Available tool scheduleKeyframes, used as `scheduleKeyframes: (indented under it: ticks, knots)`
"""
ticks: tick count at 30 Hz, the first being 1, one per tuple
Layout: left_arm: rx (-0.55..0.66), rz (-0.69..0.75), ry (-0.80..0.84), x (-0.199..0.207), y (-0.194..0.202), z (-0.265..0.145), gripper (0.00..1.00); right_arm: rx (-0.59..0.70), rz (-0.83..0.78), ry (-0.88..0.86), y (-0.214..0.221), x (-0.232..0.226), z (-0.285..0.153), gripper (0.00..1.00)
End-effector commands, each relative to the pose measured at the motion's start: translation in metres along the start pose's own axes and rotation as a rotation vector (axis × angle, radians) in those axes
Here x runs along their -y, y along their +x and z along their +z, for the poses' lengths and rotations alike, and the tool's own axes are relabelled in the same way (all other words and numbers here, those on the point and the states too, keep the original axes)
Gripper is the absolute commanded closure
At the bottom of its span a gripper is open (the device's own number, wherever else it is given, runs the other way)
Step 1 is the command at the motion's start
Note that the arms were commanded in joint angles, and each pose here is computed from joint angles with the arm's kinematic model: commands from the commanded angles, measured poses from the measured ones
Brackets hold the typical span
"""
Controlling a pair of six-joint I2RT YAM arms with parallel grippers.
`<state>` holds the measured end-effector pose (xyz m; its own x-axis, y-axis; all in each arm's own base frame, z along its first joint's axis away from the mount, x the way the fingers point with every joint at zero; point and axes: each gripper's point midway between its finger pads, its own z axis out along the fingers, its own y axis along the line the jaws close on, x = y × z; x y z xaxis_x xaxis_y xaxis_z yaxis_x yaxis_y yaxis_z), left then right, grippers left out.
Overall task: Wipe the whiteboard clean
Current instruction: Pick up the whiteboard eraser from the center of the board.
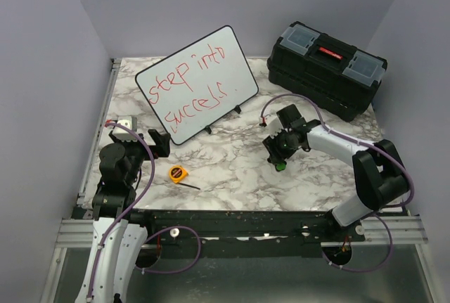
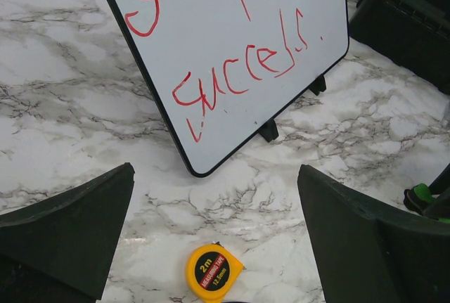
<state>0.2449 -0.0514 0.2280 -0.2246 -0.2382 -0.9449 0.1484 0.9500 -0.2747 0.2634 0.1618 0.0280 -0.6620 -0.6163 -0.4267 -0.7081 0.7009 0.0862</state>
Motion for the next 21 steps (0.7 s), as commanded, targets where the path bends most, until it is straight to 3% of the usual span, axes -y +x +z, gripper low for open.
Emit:
scheduleKeyframes:
  ticks: [1,7,12,16,21]
  knots:
    - [0.02,0.014,0.026,0.006,-0.011,-0.003,0.01,-0.05,-0.008,0.043,0.009,0.005,0.004,0.49]
    - [0.02,0.014,0.025,0.006,-0.011,-0.003,0.01,-0.076,-0.013,0.045,0.014,0.005,0.007,0.54]
    - [0.022,0.015,0.025,0.006,-0.012,-0.003,0.01,-0.082,-0.024,0.042,0.013,0.004,0.007,0.7]
    - [0.024,0.015,0.027,0.006,-0.012,-0.004,0.01,-0.068,-0.044,0.066,0.005,0.009,0.002,0.91]
    - [0.018,0.001,0.04,0.009,-0.01,-0.002,0.01,0.08,-0.093,0.044,-0.04,0.005,-0.026,0.99]
